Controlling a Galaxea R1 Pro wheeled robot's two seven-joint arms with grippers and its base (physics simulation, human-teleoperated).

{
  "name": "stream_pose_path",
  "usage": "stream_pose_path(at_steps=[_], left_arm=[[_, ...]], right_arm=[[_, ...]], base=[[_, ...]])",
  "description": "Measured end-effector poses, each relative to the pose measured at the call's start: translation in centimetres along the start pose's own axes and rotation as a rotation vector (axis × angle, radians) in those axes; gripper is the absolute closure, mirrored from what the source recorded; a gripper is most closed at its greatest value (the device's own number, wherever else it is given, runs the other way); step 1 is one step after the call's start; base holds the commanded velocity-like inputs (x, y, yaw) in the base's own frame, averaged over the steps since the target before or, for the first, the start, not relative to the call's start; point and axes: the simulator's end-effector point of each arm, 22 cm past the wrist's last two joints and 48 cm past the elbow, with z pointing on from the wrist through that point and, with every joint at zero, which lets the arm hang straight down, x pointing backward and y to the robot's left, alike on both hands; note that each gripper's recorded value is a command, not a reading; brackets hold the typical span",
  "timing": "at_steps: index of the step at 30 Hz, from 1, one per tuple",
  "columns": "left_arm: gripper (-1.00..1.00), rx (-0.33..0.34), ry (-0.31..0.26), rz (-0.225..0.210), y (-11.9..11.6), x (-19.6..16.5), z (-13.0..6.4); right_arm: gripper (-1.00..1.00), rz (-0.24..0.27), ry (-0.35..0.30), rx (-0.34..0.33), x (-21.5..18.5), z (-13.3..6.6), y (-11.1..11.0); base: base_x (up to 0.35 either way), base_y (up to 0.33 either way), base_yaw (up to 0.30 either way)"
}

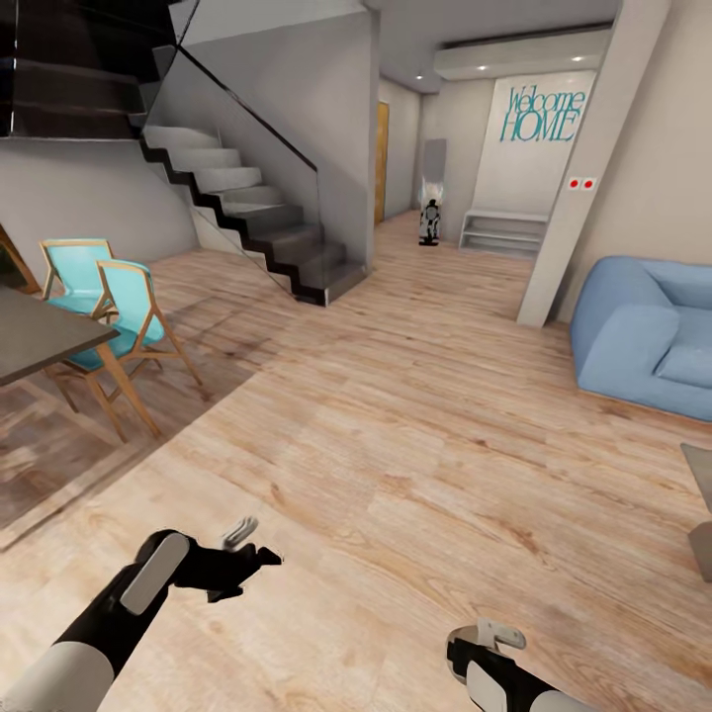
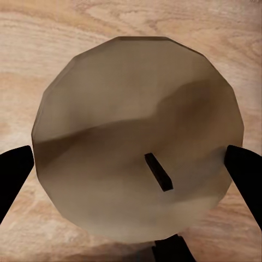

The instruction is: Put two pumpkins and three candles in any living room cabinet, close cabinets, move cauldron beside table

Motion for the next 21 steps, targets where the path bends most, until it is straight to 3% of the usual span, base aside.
stream_pose_path(at_steps=[7,11,14,16,21], left_arm=[[-1.0,-0.238,-0.085,0.055,4.5,-1.8,-1.2],[-1.0,-0.371,-0.113,0.058,6.5,-1.5,-1.2],[-1.0,-0.505,-0.129,0.044,10.6,-0.3,-0.8],[-1.0,-0.602,-0.172,0.029,13.9,1.2,0.1],[-1.0,-0.678,-0.216,0.051,15.6,3.2,0.6]], right_arm=[[1.0,0.007,-0.002,-0.002,-0.6,-1.1,0.0],[1.0,0.01,-0.005,-0.003,-0.9,-1.7,0.0],[1.0,0.01,-0.011,-0.003,-1.2,-2.2,0.0],[1.0,0.011,-0.031,-0.001,-1.7,-2.5,-0.1],[1.0,0.016,-0.053,0.001,-2.4,-3.3,-0.1]], base=[[0.0,0.0,0.0],[0.0,0.0,0.0],[0.0,0.0,0.0],[0.0,0.0,0.0],[0.0,0.0,0.0]])
